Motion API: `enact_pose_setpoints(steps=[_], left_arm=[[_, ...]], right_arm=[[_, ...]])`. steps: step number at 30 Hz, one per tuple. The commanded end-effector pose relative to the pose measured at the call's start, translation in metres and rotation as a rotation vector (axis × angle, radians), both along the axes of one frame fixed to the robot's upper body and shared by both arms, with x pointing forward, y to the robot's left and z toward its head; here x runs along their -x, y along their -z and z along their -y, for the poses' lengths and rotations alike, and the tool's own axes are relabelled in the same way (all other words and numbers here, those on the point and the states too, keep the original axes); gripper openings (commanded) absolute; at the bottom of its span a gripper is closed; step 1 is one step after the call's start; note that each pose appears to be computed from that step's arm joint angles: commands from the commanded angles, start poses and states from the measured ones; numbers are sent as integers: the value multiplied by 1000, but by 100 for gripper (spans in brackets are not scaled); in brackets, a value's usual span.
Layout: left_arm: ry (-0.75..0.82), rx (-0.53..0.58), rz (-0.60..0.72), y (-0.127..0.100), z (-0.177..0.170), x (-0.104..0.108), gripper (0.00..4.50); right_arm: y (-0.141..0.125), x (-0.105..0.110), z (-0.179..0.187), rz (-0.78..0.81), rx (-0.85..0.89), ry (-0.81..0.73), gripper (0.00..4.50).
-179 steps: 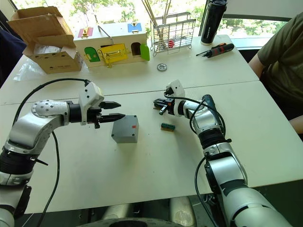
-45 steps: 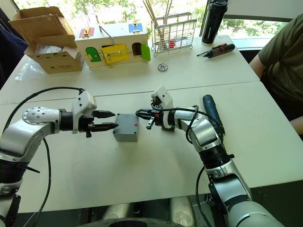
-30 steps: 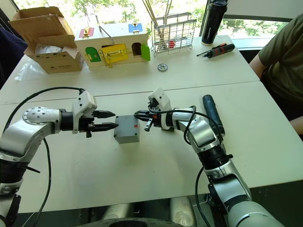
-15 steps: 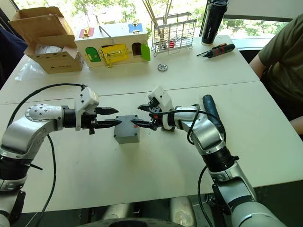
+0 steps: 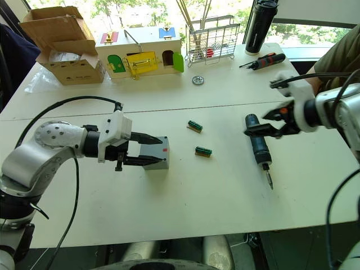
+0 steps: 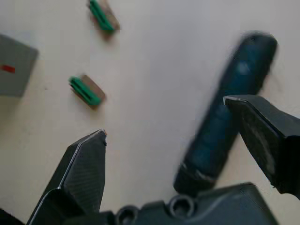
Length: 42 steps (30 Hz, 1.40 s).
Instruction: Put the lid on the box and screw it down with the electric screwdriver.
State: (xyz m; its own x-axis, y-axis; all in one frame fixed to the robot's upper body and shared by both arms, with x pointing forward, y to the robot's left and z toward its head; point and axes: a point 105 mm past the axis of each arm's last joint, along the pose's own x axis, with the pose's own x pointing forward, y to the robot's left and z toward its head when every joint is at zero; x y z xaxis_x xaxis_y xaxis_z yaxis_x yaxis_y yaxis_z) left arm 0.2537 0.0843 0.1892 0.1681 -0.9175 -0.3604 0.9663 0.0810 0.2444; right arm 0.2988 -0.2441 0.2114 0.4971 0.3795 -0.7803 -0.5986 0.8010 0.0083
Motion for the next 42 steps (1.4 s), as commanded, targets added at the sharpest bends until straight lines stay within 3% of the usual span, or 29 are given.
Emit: enact_pose_setpoints(steps=[1,4,8,20,26,29,35,42], left_arm=[[36,18,36,-4,10,6,230],[40,26,36,-2,14,7,230],[41,37,26,1,16,13,230],[-24,30,16,15,19,17,230],[-48,61,6,15,25,19,230],[-67,87,-2,12,25,19,230],[-92,92,3,11,24,16,230],[-119,92,6,12,21,11,230]], right_arm=[[15,3,12,-144,-29,75,449],[31,-3,26,-248,-57,204,449],[41,-13,29,-314,-81,257,449],[75,-27,28,-427,86,226,449],[102,-28,11,-499,160,93,449],[117,-17,10,-555,236,1,386],[133,-9,12,-601,293,-42,189],[133,-8,23,-594,307,-36,182]])
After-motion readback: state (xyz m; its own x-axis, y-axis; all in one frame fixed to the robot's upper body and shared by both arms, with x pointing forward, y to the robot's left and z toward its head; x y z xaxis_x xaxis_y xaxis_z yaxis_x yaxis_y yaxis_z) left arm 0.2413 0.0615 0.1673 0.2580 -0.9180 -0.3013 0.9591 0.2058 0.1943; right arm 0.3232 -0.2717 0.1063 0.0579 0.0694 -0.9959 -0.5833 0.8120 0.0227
